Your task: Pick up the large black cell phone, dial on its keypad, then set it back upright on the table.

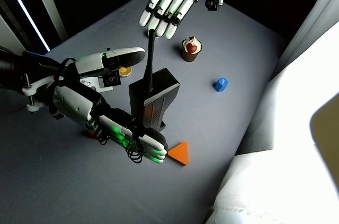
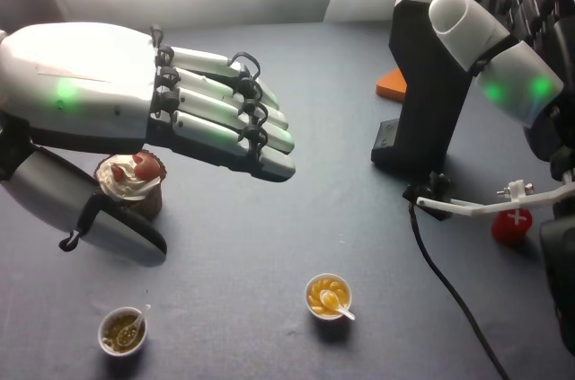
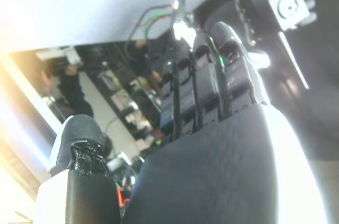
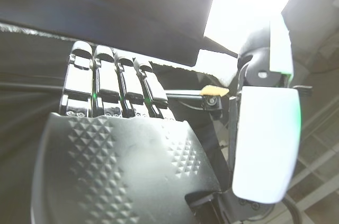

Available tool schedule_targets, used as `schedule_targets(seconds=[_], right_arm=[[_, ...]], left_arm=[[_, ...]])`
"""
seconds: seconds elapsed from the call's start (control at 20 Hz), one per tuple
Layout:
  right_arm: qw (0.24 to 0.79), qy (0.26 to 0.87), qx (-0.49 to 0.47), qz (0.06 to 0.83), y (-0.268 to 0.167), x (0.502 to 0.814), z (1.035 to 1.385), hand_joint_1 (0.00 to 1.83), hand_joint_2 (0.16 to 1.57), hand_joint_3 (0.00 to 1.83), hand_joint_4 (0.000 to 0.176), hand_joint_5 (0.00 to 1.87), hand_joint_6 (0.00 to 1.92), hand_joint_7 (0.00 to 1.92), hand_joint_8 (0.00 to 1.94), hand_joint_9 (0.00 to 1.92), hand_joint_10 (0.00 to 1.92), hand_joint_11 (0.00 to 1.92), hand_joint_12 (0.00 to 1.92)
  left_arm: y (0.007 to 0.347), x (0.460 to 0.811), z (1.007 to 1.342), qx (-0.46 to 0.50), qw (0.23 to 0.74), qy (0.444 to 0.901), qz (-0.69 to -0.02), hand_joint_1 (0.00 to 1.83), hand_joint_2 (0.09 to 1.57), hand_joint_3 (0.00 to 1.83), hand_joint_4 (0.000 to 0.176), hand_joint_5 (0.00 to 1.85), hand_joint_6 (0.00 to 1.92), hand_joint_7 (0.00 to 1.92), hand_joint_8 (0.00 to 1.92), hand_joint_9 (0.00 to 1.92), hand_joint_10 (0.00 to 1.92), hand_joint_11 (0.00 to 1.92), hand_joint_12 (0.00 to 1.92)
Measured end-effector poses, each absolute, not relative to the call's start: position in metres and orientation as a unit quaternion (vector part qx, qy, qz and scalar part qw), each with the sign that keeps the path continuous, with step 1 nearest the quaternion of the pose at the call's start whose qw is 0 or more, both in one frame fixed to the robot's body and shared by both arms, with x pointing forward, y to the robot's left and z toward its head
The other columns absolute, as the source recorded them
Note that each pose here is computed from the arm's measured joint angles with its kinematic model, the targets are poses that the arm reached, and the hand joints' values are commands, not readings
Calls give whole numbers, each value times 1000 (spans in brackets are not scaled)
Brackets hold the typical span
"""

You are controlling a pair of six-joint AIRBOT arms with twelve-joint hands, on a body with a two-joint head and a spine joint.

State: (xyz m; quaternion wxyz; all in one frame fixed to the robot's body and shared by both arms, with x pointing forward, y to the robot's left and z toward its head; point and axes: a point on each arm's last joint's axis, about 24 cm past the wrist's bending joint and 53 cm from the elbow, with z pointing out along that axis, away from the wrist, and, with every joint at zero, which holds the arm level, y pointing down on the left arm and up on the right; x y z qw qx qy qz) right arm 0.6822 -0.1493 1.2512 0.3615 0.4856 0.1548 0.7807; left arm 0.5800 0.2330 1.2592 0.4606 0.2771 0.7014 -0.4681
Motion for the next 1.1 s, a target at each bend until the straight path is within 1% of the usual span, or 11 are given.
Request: schedule_targets(seconds=[0.1,0.25,0.35,0.5,0.65,0.8,1.0,1.1], right_arm=[[364,154,485,780,-149,684,1250,898,870,0,0,0,0,0,0,0,0,0,0],[364,154,485,780,-148,685,1250,941,874,0,0,14,5,0,0,0,0,0,0],[365,151,491,776,-150,687,1246,925,900,8,0,11,3,0,0,0,0,0,0],[366,146,499,772,-150,691,1243,931,894,3,0,20,5,0,0,0,0,0,0],[365,140,496,775,-148,692,1248,931,886,0,0,15,5,0,0,0,0,0,0],[359,144,496,777,-143,693,1248,892,910,9,0,2,0,0,0,0,0,0,0],[358,139,496,779,-141,694,1250,923,905,5,0,21,7,0,0,0,0,0,0],[359,139,495,779,-140,695,1250,907,916,9,0,3,1,0,0,0,0,0,0]], left_arm=[[233,580,1259,277,461,702,-468,258,1189,1,0,230,0,244,2,215,1,0,565],[233,580,1259,277,461,702,-468,279,1183,0,0,233,4,252,6,213,2,0,562],[233,580,1259,277,461,702,-468,272,1184,0,0,238,3,264,4,230,4,0,606],[233,580,1259,277,461,702,-468,226,1203,1,0,200,4,222,2,192,5,0,504],[233,581,1259,277,461,702,-468,243,1200,0,0,218,4,236,3,199,3,0,512],[233,580,1259,277,460,702,-467,233,1202,0,0,204,0,221,1,195,3,0,466],[230,581,1257,279,459,702,-468,218,1208,0,0,201,0,217,0,207,2,0,506],[230,581,1257,279,459,702,-468,237,1204,0,0,198,0,211,0,200,1,0,485]])
